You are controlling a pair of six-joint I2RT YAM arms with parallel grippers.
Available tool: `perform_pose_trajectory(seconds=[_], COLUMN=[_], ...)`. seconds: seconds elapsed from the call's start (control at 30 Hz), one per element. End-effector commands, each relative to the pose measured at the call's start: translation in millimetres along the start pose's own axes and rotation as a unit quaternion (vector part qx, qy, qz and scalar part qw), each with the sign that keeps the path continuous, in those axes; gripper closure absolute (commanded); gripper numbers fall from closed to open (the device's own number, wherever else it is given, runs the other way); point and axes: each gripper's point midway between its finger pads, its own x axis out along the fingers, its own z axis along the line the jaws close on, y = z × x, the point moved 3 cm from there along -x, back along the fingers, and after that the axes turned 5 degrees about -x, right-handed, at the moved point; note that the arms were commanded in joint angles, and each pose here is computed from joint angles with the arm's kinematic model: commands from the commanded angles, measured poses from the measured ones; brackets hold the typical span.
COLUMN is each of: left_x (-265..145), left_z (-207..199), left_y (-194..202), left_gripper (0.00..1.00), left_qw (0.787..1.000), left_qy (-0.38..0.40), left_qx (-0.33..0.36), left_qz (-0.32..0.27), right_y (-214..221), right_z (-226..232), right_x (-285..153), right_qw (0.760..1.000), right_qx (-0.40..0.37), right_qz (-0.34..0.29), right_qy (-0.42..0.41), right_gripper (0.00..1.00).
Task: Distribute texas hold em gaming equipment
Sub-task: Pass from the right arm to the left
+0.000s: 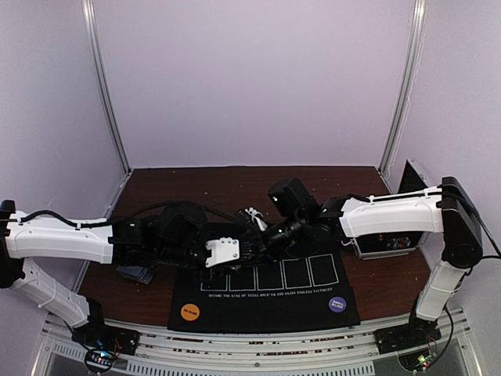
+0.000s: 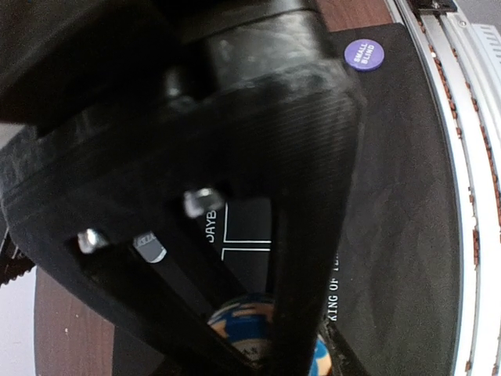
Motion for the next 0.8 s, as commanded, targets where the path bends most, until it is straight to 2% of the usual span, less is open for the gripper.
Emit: perform_pose_trajectory(seconds=[0.0,0.03,0.07,0.33,0.4,0.53,0.77], left_x=[-3.8,-5.1,-6.5,-9.9,-9.1,-8.2,-6.6], left_z=[12.3,11.4,10.7,10.5,8.1,2.3,-2.8], left_y=[-12.9,-14.0,-14.8,-5.1,0.1,9.7,20.1], left_gripper=[0.92,0.98,1.00,1.00,1.00,1.00,1.00], left_qw=[0.999,0.999,0.999,0.999,0.998,0.997,0.997], left_qy=[-0.027,-0.024,-0.022,-0.029,-0.026,-0.017,-0.008], left_qx=[-0.007,-0.008,-0.009,-0.042,-0.053,-0.070,-0.077], left_qz=[-0.027,-0.031,-0.035,-0.019,-0.011,-0.001,0.022], right_y=[0.2,-0.6,-0.6,0.8,0.1,-3.1,-6.6], right_z=[22.6,22.6,23.2,9.4,4.7,3.1,-2.4], right_x=[3.4,3.1,3.2,9.2,13.0,19.3,29.4], right_qw=[0.999,0.999,0.999,1.000,1.000,1.000,1.000], right_qx=[-0.017,-0.018,-0.018,-0.010,-0.008,-0.013,-0.015], right_qz=[0.010,0.009,0.008,0.010,0.009,0.008,0.014], right_qy=[-0.038,-0.038,-0.038,-0.018,-0.012,-0.016,-0.020], right_gripper=[1.00,1.00,1.00,0.99,0.89,0.76,0.61])
